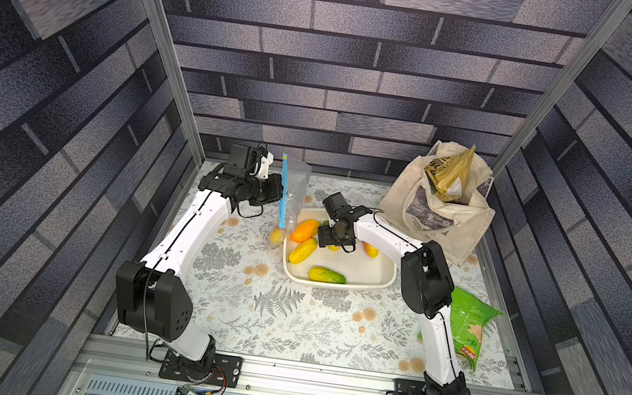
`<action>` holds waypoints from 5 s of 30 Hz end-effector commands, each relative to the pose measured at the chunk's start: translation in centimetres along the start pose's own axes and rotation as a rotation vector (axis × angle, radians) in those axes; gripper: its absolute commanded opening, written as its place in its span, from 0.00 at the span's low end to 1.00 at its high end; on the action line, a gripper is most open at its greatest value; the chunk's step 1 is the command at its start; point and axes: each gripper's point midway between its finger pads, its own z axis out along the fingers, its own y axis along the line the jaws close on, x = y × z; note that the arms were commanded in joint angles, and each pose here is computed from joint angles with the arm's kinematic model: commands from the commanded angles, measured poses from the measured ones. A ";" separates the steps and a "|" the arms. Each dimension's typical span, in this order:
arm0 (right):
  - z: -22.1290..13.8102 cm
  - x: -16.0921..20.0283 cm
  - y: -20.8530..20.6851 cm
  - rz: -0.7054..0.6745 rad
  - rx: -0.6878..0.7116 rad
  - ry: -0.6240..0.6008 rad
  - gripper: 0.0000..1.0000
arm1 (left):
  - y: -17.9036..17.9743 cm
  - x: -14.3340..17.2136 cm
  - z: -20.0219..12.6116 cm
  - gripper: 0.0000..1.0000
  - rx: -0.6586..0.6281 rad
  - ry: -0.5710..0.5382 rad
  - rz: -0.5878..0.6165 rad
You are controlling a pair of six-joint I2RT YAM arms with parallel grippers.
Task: Place the mango in a zip-top bag and seal the zipper
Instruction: Pick up the mango from the basket, then place the mango in the zipper food storage bag.
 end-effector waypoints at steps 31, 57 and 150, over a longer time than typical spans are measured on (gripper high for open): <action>-27.2 -11.7 2.1 0.210 -0.524 -0.935 0.00 | -4.3 0.4 5.8 0.00 0.100 0.140 0.112; -23.2 -15.9 4.8 0.308 -0.683 -1.051 0.00 | -7.0 1.8 7.6 0.00 0.130 0.164 0.143; -25.2 -14.8 16.4 -0.057 -0.848 -0.815 0.23 | -1.5 -4.2 -3.6 0.00 -0.066 -0.065 0.088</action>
